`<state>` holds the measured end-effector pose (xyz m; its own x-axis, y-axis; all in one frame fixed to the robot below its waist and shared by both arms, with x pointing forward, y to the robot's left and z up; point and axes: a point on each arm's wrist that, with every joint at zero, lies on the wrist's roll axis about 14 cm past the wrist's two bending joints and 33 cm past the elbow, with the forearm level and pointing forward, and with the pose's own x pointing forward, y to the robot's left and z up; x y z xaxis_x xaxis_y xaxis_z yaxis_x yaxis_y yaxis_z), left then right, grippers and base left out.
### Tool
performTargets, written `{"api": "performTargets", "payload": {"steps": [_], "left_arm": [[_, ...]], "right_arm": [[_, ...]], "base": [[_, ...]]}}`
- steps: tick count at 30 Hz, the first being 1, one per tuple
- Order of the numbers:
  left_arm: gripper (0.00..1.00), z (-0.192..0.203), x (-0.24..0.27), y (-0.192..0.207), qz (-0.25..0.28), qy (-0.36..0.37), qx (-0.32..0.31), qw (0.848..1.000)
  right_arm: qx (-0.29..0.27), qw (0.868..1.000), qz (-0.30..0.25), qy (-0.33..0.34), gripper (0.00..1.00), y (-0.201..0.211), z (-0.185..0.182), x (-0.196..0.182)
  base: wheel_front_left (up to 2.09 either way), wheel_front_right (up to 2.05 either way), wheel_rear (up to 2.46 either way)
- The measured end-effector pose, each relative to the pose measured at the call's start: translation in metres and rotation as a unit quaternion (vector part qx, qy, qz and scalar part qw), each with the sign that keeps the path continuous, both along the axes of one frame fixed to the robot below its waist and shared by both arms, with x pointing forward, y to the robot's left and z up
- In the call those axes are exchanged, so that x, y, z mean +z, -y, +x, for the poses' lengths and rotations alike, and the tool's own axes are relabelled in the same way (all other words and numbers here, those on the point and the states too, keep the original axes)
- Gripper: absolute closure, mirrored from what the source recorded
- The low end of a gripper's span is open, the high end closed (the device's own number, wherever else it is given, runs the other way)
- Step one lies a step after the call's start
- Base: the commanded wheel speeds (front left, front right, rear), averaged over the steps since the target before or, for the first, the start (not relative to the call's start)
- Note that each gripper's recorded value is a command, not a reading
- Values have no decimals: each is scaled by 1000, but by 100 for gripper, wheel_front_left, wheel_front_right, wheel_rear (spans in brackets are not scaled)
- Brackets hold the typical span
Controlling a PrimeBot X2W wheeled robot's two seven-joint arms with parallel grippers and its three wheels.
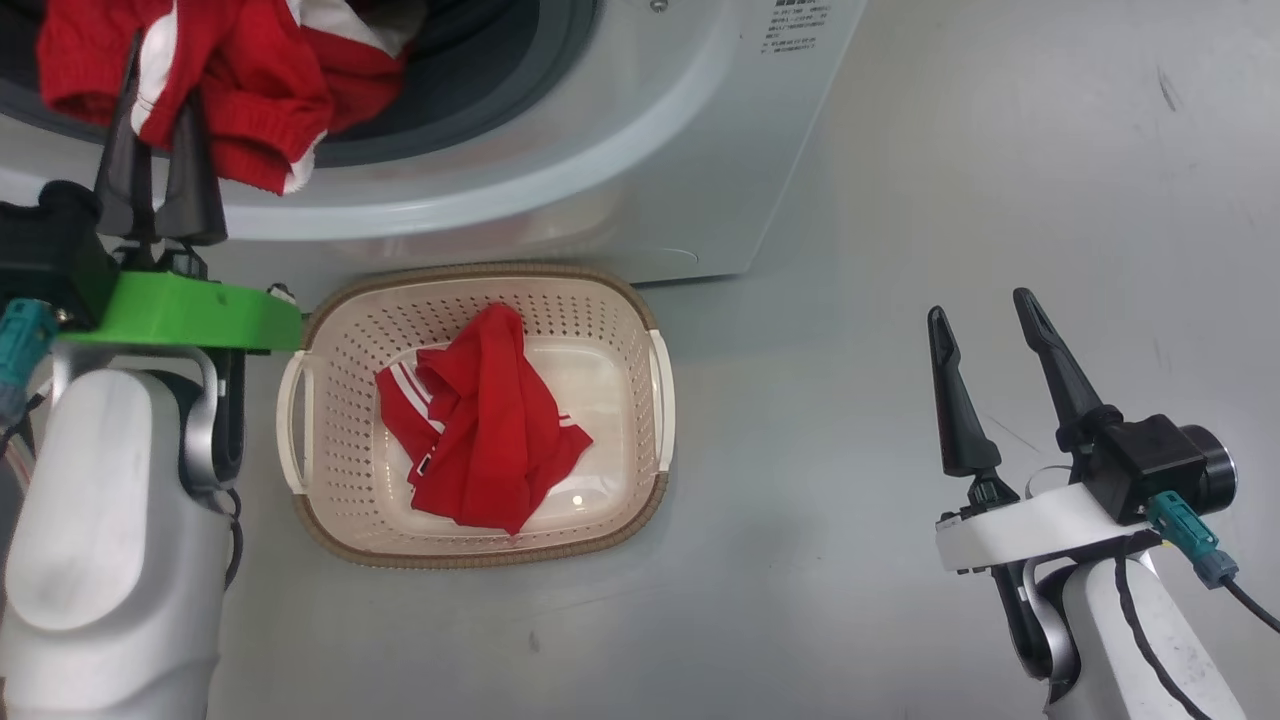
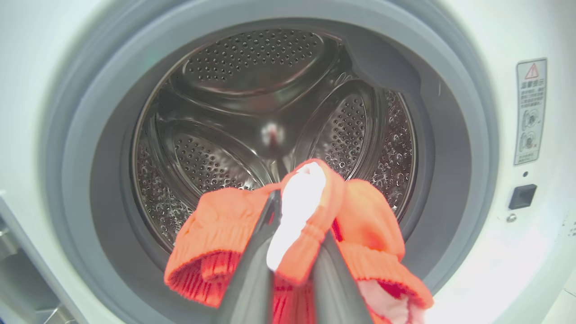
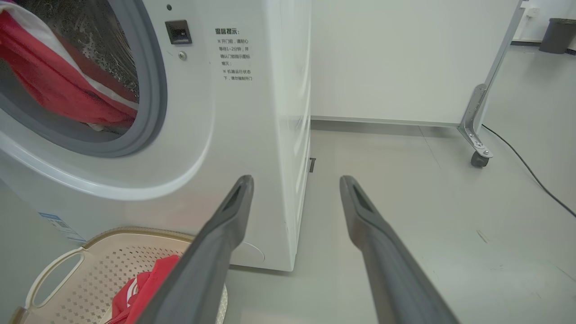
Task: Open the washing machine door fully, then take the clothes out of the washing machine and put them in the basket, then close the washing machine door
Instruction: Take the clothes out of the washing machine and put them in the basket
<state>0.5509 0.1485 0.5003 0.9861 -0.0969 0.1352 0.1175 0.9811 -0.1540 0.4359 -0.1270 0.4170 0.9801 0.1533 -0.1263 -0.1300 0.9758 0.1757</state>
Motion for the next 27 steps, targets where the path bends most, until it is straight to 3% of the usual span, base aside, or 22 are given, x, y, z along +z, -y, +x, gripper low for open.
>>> {"api": "performTargets", "payload": {"steps": [4,14,27], "left_arm": [[100,-26,28,0,-1,27,0,1000],[100,-73,34,1,3,22,-2,1000],[100,-108,-50,20,-3,-139,-38,990]], "right_arm": [[11,1000,2,11,0,-8,-9,13],[41,999,11,31,0,-27,-24,32],[50,998,23,43,0,-36,-30,43]], "base": [[0,0,0],[0,0,0],[0,0,0]]}}
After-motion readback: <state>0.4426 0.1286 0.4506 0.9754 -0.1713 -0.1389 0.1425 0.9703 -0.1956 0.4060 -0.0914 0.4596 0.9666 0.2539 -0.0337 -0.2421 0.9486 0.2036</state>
